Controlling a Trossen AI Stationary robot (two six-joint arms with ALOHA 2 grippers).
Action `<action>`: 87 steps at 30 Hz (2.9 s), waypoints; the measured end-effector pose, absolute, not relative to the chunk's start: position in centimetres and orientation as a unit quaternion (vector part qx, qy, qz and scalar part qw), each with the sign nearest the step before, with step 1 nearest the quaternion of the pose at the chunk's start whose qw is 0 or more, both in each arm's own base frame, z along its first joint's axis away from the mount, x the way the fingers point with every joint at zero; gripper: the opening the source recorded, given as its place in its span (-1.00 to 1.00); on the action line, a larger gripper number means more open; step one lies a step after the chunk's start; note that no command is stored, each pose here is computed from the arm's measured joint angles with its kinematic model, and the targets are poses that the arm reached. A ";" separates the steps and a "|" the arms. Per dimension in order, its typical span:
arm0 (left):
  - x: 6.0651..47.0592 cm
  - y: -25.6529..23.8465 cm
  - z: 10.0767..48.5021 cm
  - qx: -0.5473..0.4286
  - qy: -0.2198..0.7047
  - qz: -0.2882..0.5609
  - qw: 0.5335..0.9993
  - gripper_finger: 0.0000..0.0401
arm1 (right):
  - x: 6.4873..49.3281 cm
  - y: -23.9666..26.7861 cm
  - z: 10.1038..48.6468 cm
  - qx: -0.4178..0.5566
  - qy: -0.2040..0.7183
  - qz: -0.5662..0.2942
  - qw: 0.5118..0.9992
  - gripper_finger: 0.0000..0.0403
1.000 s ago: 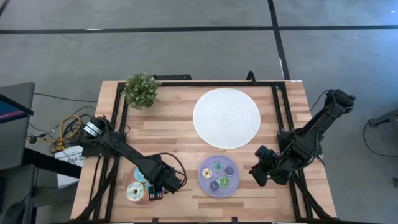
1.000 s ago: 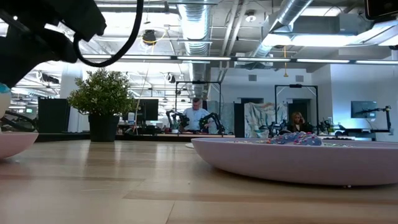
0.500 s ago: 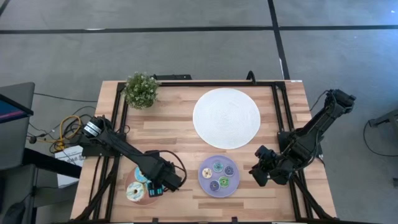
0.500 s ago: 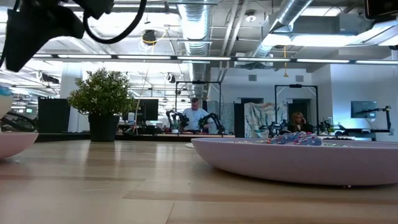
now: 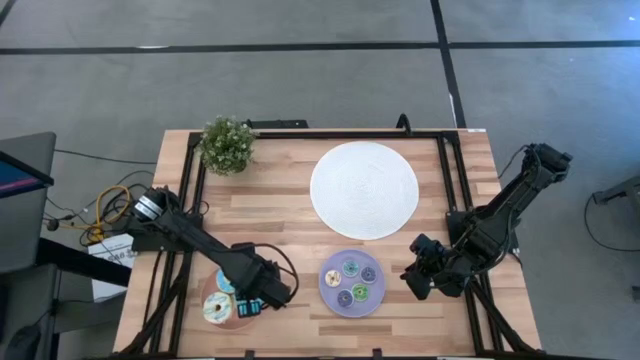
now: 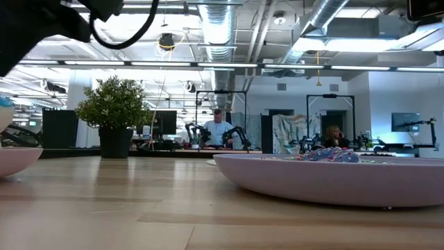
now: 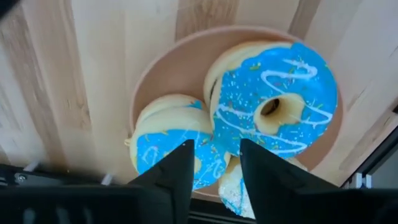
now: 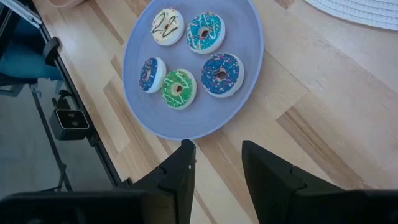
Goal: Pick & Place donuts
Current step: Return to Home Position
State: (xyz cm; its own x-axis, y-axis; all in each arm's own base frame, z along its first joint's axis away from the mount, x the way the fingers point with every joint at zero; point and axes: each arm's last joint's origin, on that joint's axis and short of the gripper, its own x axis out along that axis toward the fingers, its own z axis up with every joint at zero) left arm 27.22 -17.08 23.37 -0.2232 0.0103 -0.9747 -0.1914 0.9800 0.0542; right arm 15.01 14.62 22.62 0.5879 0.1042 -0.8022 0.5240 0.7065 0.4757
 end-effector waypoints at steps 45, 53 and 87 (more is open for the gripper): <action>27.9 -18.1 25.7 -0.099 0.743 0.096 0.654 -0.54 | 15.1 14.7 22.7 0.360 0.434 -0.125 0.816 -0.39; 31.1 -16.6 27.9 -0.103 0.651 0.090 0.747 -0.54 | 15.2 14.4 22.6 0.358 0.435 -0.134 0.815 -0.39; 38.6 0.7 26.6 0.037 0.226 -0.021 0.973 -1.00 | 17.4 8.2 21.9 0.129 0.476 -0.198 0.847 -0.99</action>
